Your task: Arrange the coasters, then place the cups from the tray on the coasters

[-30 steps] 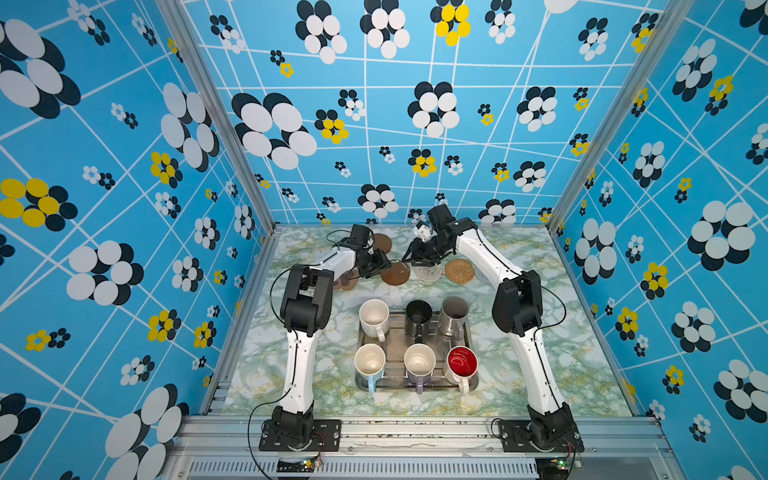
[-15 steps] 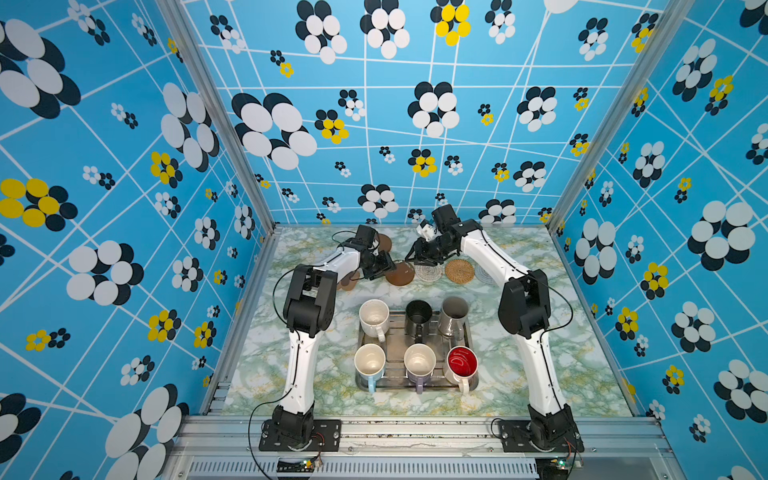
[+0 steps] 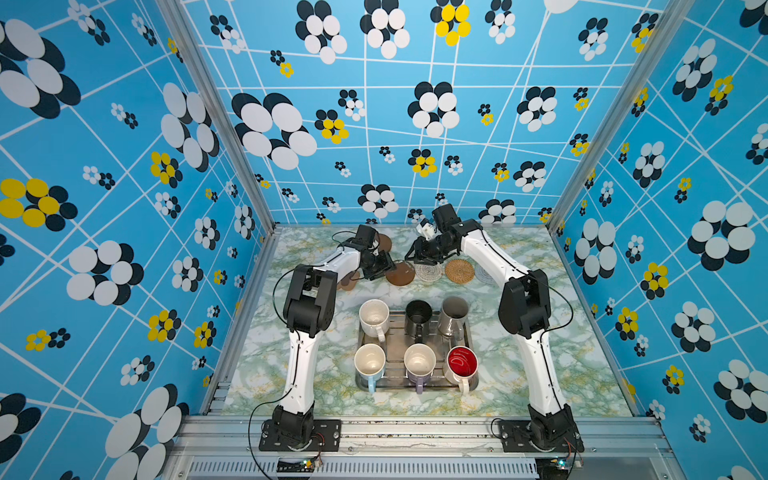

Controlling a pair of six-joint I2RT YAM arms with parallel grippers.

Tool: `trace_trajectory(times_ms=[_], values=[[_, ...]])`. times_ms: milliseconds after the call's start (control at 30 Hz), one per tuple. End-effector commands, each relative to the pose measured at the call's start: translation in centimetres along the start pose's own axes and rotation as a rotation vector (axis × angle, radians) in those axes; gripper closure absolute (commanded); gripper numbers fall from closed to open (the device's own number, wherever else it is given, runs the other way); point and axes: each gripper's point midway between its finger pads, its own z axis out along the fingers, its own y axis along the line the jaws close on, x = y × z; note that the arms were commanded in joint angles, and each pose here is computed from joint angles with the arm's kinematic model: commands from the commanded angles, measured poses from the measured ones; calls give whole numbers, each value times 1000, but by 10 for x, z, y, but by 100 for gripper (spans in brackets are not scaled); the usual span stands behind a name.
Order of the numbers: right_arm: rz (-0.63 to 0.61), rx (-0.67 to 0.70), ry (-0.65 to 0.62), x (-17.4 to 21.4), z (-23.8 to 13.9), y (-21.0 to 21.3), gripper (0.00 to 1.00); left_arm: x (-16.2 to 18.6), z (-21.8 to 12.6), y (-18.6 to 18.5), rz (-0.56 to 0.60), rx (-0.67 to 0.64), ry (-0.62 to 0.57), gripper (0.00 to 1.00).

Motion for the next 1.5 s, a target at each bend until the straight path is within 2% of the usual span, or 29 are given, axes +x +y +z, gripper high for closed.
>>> trace_trajectory(times_ms=[0,267,567,733,967,1233,1467], values=[[-20,-35,-47,-21,-12,14,55,-13,-37,0,6,-15,-63,42],[19,-89,-99,-54,10,10,53,-51,-79,10,1,-36,-189,41],[141,-274,-205,-96,46,-2,52,-112,-83,25,-20,14,-317,41],[204,-354,-244,-111,58,-13,52,-150,-70,32,-48,80,-386,41],[241,-384,-272,-120,69,-27,52,-188,-46,30,-44,203,-473,39],[268,-374,-283,-124,70,-45,52,-212,-20,32,-77,288,-533,39],[297,-366,-280,-122,78,-56,53,-223,-5,38,-74,311,-568,39]])
